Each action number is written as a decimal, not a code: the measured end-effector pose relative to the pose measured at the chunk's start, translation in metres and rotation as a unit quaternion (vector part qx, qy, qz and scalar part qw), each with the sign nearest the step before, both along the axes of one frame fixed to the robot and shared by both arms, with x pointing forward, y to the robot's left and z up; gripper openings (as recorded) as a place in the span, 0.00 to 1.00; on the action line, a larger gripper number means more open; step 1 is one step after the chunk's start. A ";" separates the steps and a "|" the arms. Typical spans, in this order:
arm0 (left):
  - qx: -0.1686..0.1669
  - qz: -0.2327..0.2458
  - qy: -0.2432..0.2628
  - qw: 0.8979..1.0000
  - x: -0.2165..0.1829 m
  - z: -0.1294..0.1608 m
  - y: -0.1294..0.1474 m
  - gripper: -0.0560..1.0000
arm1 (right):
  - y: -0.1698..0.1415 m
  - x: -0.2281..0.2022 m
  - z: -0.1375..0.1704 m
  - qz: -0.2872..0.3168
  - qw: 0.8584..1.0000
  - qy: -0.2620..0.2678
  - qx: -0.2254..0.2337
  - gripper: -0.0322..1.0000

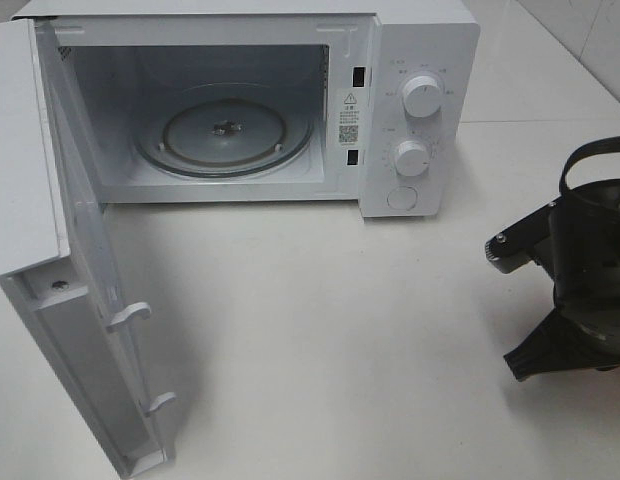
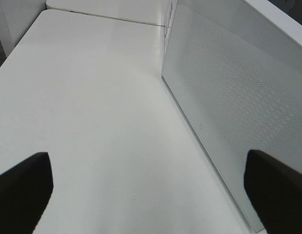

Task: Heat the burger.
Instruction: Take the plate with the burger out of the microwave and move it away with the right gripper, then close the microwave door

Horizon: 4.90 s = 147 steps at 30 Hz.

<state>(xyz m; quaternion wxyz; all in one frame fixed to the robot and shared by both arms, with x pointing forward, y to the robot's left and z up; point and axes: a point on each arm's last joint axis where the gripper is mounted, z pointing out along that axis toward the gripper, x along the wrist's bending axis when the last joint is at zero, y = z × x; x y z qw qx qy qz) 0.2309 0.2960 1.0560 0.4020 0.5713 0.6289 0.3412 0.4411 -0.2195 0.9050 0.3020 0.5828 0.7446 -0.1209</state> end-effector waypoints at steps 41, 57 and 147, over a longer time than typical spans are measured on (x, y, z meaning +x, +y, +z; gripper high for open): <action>0.000 0.000 0.000 1.000 0.000 0.000 0.000 0.99 | -0.012 0.013 -0.032 -0.045 0.999 0.004 -0.004 0.48; 0.000 0.000 0.000 1.000 0.000 0.000 0.000 0.99 | -0.006 -0.022 0.049 0.024 0.988 0.036 0.149 0.66; 0.000 0.000 0.000 1.000 0.000 0.000 0.000 0.99 | -0.080 -0.211 0.144 0.075 0.872 -0.353 0.331 0.76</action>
